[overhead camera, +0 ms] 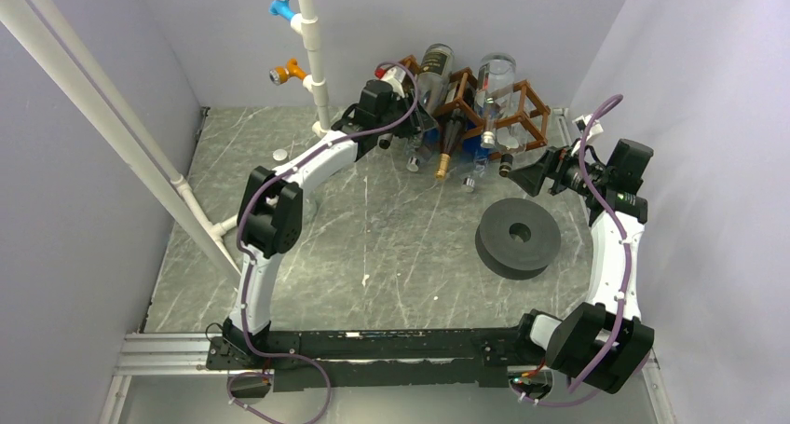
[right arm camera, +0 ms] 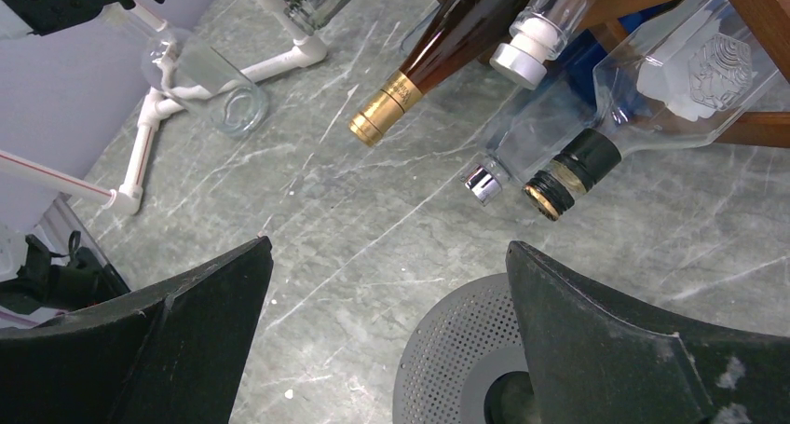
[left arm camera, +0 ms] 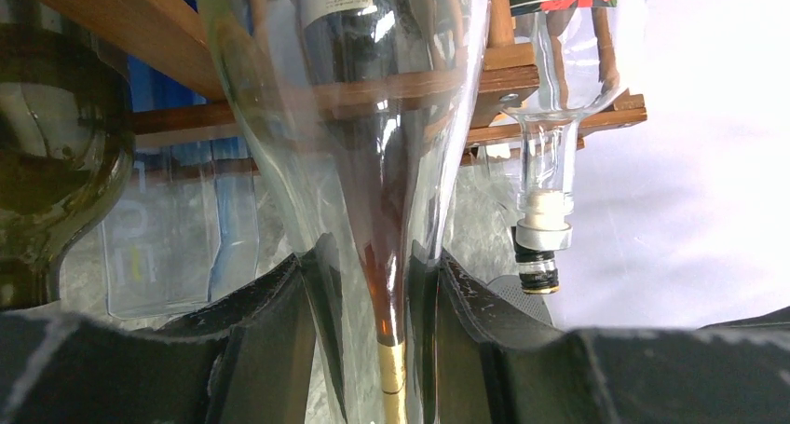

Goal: Take the wine bottle off the wine rack
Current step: Pick up the wine bottle from the wine rack.

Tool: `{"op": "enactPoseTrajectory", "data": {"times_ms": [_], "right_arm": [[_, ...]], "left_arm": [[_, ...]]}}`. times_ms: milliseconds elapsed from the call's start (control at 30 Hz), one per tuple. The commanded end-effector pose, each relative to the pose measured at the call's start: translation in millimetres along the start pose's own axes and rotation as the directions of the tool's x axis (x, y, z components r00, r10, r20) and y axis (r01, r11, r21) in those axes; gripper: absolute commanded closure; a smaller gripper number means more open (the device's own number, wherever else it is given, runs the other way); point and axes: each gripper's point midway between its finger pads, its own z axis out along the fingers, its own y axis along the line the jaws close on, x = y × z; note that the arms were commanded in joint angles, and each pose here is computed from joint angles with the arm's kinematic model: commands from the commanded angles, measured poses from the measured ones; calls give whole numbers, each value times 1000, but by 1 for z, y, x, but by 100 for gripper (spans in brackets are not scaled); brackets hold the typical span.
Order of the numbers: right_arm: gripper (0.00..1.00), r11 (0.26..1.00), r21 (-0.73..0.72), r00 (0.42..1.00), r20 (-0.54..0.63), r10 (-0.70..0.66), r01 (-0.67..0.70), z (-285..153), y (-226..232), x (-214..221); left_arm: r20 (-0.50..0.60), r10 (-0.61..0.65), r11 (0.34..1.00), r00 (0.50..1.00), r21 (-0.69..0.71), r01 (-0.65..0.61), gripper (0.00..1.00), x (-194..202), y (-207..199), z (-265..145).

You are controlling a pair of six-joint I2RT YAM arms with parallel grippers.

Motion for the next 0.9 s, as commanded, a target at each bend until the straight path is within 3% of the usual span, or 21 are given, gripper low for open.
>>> {"op": "enactPoseTrajectory", "data": {"times_ms": [0,867], "right_arm": [[0,999,-12,999,27,-41,41,-1,2,-9],[0,999,-9,999,30,-42,42,-2,2,-9]], "left_arm": [[299,74,956,951,249,-153,100,-101,-107,-61],[360,97,918,928,328,-223,100,-113,-138,-89]]}}
